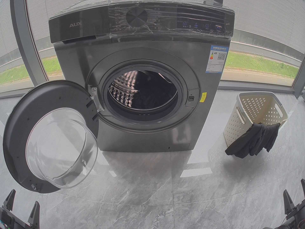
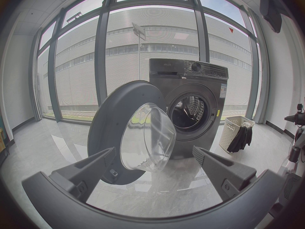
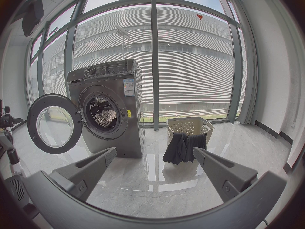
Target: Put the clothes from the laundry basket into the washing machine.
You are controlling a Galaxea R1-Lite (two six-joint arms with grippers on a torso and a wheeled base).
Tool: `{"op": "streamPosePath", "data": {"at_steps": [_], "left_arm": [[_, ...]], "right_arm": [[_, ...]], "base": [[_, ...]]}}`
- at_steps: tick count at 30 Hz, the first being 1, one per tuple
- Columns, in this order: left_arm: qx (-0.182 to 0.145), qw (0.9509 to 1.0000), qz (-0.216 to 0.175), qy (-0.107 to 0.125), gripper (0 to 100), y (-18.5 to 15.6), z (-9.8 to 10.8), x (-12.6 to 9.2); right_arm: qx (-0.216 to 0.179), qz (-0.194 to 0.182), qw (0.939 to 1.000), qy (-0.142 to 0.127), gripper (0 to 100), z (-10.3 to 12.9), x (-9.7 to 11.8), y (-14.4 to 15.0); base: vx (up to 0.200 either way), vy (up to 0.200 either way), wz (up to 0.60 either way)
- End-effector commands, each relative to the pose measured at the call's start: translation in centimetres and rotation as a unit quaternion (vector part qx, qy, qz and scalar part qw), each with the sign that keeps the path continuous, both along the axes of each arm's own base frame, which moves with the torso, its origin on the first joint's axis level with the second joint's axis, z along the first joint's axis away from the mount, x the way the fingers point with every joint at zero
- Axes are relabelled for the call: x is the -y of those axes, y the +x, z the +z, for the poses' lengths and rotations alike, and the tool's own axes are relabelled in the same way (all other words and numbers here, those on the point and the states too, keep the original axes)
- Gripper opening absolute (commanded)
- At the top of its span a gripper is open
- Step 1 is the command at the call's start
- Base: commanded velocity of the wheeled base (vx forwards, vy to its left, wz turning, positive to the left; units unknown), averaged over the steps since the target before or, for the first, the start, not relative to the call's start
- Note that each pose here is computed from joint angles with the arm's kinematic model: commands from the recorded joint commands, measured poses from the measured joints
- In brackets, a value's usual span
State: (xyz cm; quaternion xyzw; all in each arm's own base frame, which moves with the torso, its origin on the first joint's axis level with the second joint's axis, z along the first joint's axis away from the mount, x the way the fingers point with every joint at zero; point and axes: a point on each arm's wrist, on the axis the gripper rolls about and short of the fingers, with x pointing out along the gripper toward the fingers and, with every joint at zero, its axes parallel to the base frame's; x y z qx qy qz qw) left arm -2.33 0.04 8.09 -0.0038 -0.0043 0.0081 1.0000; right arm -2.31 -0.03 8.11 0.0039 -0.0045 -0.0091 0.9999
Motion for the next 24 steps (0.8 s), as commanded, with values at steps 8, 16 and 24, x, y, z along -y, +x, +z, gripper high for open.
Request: {"op": "streamPosePath", "data": {"at_steps": [8,16,24], "left_arm": [[-0.003,1.0000,0.001,0.000,100,0.05,-0.52,0.00],[-0.003,1.0000,0.001,0.001,100,0.05,-0.52,0.00],[-0.003,1.0000,0.001,0.000,100,0.05,-0.52,0.00]], "right_arm": [[-0.007,0.001,1.0000,0.000,100,-0.49,0.00,0.10],[-0.006,0.001,1.0000,0.000,100,-0.50,0.00,0.09],[-0.007,0.001,1.0000,0.000,100,-0.49,0.00,0.10]], "base": [[0.000,-0.200,0.00],[0.000,-0.200,0.00],[0.000,-0.200,0.00]]}}
